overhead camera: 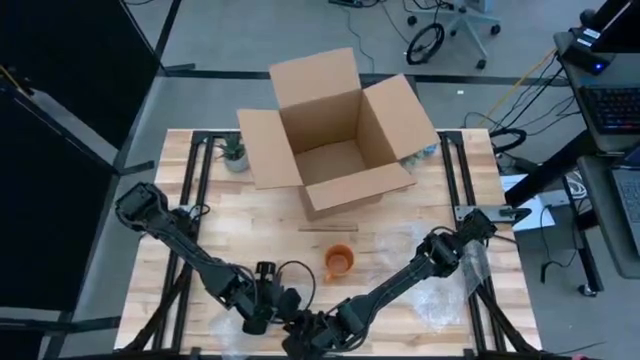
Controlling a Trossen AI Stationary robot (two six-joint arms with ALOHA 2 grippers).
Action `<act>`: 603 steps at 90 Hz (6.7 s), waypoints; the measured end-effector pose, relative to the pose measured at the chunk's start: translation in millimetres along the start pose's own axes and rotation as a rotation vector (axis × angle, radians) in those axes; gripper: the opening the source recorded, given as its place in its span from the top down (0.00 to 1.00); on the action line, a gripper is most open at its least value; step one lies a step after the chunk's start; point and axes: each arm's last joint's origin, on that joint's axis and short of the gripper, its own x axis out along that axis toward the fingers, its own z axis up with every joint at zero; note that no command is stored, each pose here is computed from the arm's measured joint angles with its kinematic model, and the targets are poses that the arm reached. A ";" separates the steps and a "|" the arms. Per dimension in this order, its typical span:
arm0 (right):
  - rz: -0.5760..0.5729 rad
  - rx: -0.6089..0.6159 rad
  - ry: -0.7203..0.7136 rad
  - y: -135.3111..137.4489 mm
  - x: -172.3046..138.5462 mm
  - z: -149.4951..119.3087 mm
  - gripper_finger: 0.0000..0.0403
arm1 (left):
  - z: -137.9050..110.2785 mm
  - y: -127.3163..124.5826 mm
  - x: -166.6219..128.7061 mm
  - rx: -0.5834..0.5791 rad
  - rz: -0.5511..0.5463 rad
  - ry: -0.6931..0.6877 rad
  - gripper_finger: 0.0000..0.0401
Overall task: Wrap mug
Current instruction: Wrap the pink mug with transparent bubble wrap
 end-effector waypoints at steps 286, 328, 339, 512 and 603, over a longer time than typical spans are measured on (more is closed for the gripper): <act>0.034 0.307 -0.108 9.1 39.9 -5.7 0.52 | 21.9 -18.2 -45.6 0.225 -0.042 0.150 0.65; -0.027 0.270 -0.097 5.1 32.2 -2.7 0.52 | 22.6 -17.9 -50.0 0.235 -0.030 0.149 0.65; -0.088 0.180 -0.124 2.3 27.4 3.3 0.52 | 24.1 -18.5 -51.1 0.239 -0.035 0.131 0.65; -0.446 -0.072 -0.047 15.8 35.5 11.0 0.52 | 11.3 -6.7 -75.5 0.218 -0.014 0.218 0.65; -0.124 0.154 -0.145 0.4 51.5 -5.1 0.52 | 16.7 -7.0 -91.5 0.216 0.002 0.263 0.65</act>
